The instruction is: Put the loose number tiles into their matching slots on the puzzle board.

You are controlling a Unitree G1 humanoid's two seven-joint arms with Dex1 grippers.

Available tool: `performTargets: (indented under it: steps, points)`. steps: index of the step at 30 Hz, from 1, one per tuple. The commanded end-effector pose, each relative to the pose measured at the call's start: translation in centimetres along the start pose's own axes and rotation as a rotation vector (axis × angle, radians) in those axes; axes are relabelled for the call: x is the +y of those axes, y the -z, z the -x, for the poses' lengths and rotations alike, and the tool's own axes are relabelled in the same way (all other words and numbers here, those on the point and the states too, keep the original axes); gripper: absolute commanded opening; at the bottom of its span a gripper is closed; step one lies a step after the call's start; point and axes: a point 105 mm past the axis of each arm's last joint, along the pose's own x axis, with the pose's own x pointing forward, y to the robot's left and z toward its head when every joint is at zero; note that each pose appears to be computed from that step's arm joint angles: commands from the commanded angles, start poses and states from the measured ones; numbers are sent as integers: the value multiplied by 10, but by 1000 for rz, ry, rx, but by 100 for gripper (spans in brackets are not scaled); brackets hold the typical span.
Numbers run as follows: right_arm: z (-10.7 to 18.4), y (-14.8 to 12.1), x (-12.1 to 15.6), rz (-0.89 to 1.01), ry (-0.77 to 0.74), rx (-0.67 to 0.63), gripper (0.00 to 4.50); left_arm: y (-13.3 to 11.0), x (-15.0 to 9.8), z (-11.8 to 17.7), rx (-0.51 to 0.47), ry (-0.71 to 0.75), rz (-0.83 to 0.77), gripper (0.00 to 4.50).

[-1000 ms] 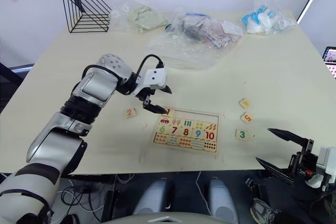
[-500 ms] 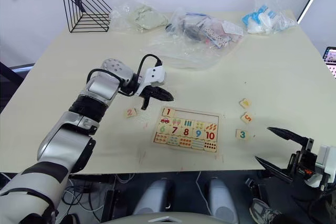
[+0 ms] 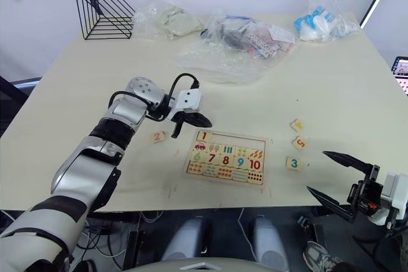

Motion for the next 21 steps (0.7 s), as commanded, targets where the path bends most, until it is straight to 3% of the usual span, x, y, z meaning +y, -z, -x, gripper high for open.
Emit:
performTargets:
  steps: [1, 21]
  points:
    - [1, -7, -1, 34, -1, -6, 450, -6, 2, 4, 7, 9, -53, 3]
    - [-1, -9, -2, 35, -8, -4, 450, 3, -6, 3, 26, 50, -56, 3]
